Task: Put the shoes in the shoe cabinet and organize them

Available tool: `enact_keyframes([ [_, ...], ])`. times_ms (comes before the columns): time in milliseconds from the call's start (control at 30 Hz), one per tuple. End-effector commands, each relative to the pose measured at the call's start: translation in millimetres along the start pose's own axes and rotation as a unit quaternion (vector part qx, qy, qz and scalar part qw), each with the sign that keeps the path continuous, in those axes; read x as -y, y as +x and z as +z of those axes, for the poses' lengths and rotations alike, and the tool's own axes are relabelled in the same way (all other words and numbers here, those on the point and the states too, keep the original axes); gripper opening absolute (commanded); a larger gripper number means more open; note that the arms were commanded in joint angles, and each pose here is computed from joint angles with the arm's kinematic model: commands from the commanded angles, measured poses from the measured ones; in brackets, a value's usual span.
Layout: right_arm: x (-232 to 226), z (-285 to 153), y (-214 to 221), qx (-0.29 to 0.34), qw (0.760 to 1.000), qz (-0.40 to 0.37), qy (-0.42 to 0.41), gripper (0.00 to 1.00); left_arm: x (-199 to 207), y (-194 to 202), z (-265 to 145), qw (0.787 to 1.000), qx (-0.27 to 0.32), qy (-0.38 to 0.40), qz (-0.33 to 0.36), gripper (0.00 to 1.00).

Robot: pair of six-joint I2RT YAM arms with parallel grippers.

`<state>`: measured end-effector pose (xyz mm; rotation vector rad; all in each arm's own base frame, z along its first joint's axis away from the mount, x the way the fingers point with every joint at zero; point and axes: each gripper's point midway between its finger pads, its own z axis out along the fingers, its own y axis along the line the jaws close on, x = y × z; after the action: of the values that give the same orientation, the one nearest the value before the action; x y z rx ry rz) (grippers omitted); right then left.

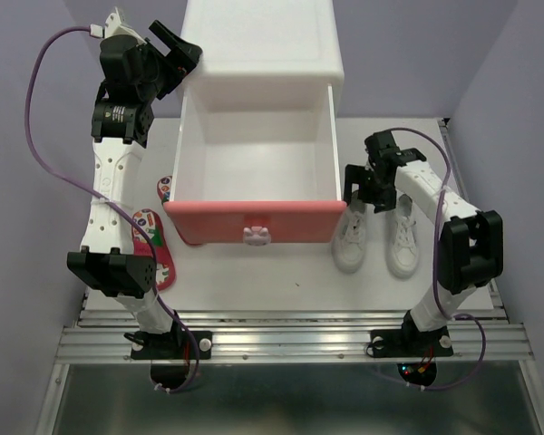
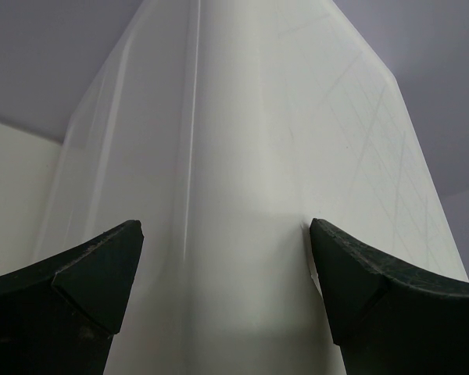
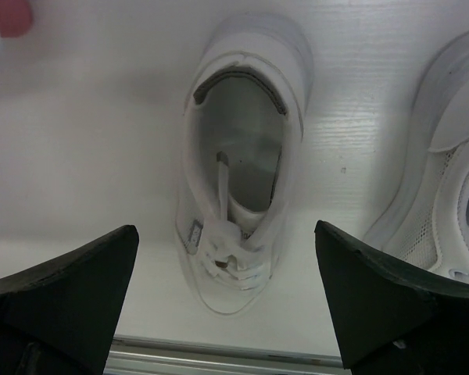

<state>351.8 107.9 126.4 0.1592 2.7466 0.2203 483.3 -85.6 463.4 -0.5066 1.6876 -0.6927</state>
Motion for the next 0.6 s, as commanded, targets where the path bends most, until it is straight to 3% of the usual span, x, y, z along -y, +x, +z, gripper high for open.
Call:
enact_keyframes([
  [0,9,13,-1,0.010,1.000,-0.005,0.013,1.00,-113,100,3,0.967,-0.172,-0.182,0.039,0.97],
  [167,2,31,21,-0.024,1.000,-0.013,-0.001,0.97,-113,101,4,0.967,-0.176,-0.181,0.043,0.97],
  [233,2,39,26,-0.031,1.000,-0.003,-0.001,0.87,-114,101,3,0.966,-0.177,-0.183,0.045,0.97],
  [267,2,41,26,-0.030,1.000,-0.003,-0.002,0.87,-114,101,3,0.966,-0.177,-0.183,0.046,0.97],
  [300,1,42,23,-0.022,1.000,0.010,-0.001,0.73,-114,101,3,0.966,-0.179,-0.183,0.047,0.97],
  [367,-1,42,19,-0.013,1.000,0.027,-0.001,0.61,-115,101,2,0.965,-0.179,-0.184,0.048,0.97],
  [400,-2,42,16,-0.009,0.999,0.040,0.000,0.44,-114,101,2,0.965,-0.180,-0.184,0.049,0.97],
  [500,1,36,6,0.005,0.998,0.061,0.020,0.11,-114,101,0,0.964,-0.183,-0.185,0.051,0.97],
  [567,8,24,-10,0.033,0.996,0.064,0.047,0.02,-114,98,-3,0.964,-0.179,-0.189,0.055,0.97],
])
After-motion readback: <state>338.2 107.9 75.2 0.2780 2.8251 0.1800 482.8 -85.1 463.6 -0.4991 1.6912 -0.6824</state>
